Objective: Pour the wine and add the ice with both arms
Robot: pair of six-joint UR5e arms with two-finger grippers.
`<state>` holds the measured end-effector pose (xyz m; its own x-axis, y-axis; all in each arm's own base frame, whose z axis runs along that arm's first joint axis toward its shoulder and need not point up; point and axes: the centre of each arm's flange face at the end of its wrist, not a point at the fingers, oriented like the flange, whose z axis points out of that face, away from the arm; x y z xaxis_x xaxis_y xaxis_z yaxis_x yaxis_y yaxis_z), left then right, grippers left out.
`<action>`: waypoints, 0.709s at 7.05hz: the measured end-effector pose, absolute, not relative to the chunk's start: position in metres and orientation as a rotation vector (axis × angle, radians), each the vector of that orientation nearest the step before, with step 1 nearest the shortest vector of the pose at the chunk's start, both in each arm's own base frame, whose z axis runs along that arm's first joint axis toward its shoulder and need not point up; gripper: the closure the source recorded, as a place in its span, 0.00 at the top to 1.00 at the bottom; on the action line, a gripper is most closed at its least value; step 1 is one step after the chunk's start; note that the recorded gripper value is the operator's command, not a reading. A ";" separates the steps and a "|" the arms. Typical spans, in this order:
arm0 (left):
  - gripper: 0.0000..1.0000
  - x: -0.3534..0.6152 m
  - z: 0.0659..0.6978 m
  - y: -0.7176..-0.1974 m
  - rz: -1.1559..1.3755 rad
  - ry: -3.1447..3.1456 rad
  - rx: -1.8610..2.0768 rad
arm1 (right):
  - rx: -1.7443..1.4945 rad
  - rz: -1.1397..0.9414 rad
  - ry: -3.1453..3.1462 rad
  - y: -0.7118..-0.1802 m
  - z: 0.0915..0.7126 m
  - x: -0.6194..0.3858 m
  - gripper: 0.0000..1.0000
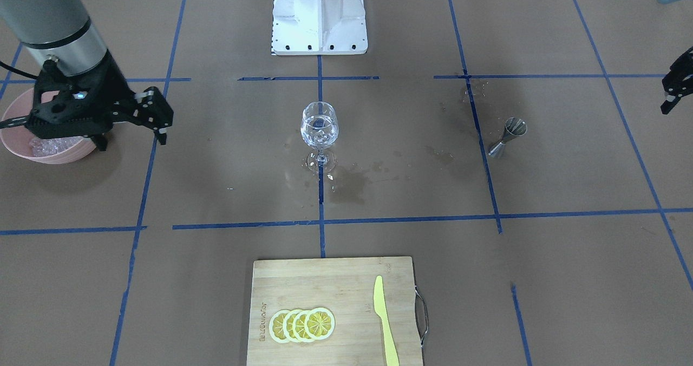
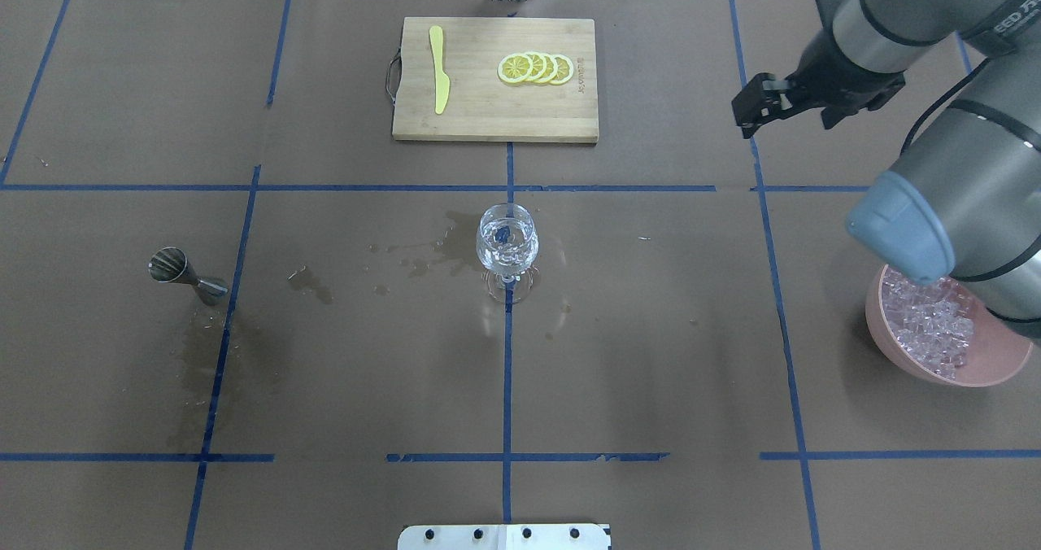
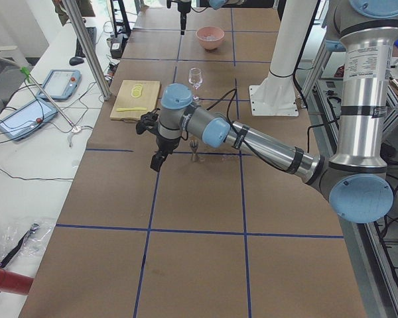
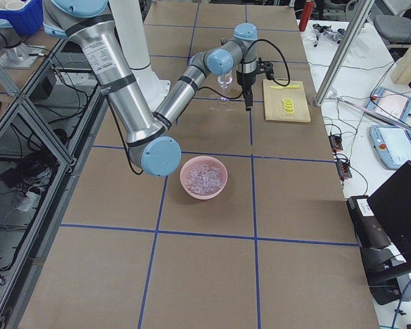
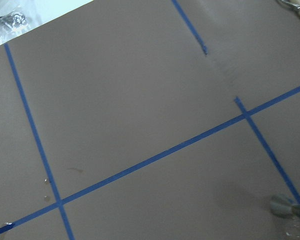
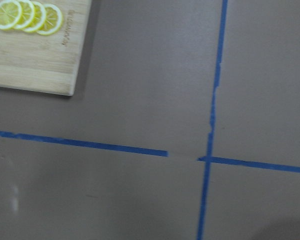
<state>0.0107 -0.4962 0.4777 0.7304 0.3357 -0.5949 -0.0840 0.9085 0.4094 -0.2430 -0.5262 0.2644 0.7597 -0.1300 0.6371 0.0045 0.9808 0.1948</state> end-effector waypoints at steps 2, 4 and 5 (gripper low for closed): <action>1.00 -0.010 0.528 -0.502 0.167 0.804 0.271 | 0.140 -0.157 -0.657 -0.539 0.329 -0.177 1.00; 1.00 -0.023 0.555 -0.496 0.138 0.849 0.228 | 0.098 -0.227 -0.691 -0.549 0.405 -0.092 1.00; 1.00 -0.026 0.562 -0.492 0.146 0.851 0.224 | 0.076 -0.240 -0.712 -0.549 0.446 -0.051 1.00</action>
